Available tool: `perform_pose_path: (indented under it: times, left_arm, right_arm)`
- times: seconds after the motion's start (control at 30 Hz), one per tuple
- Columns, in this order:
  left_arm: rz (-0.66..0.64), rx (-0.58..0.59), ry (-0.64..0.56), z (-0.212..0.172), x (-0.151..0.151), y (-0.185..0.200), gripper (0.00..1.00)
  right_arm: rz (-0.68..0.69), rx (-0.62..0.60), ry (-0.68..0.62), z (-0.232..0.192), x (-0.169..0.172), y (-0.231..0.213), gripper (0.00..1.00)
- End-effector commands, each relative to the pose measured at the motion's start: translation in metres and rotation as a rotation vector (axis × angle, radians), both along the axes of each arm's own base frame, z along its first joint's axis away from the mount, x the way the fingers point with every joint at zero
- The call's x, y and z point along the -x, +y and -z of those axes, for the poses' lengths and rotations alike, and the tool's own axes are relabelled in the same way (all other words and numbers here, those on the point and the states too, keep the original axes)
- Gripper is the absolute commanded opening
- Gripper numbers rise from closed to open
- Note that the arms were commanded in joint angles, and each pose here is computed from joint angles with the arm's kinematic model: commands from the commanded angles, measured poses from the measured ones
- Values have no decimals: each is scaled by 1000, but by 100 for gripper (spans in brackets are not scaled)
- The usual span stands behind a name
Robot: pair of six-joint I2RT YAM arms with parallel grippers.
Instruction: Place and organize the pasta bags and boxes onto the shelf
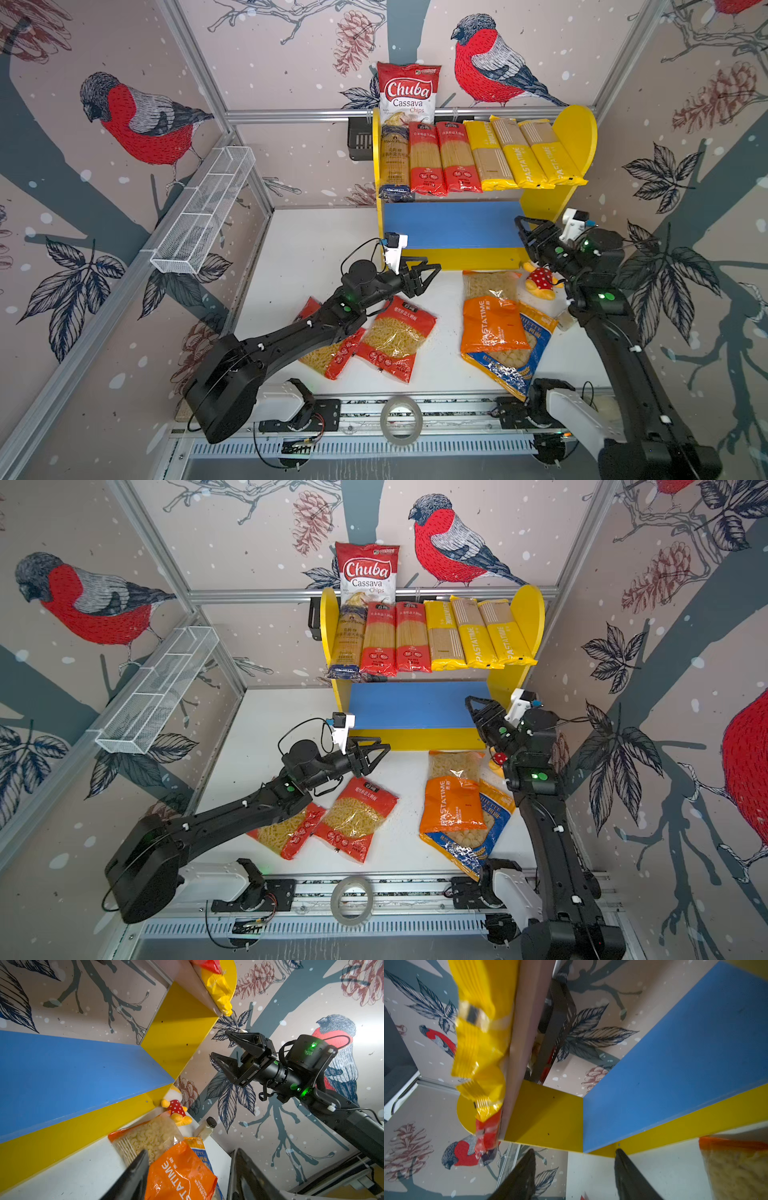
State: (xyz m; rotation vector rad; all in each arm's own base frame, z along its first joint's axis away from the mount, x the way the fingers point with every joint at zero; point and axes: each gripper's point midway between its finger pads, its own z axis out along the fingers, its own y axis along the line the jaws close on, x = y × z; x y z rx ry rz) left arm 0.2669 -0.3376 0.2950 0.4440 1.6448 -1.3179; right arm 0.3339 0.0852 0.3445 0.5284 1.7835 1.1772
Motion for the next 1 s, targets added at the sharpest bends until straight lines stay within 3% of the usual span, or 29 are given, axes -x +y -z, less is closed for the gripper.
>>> perform_pose_path:
  times: [0.0, 0.37, 0.77, 0.97]
  left_arm:
    - [-17, -54, -19, 11, -2, -1, 65]
    - [-55, -142, 67, 64, 3, 6, 65]
    - [-104, -209, 161, 107, 7, 16, 65]
    - [-136, -226, 155, 108, 10, 26, 65]
  right_arm:
    - [8, 45, 29, 24, 4, 12, 61]
    - [-185, 92, 336, 168, 45, 94, 59]
    - [-472, 319, 540, 266, 85, 184, 58]
    - [-620, 411, 599, 298, 117, 210, 57]
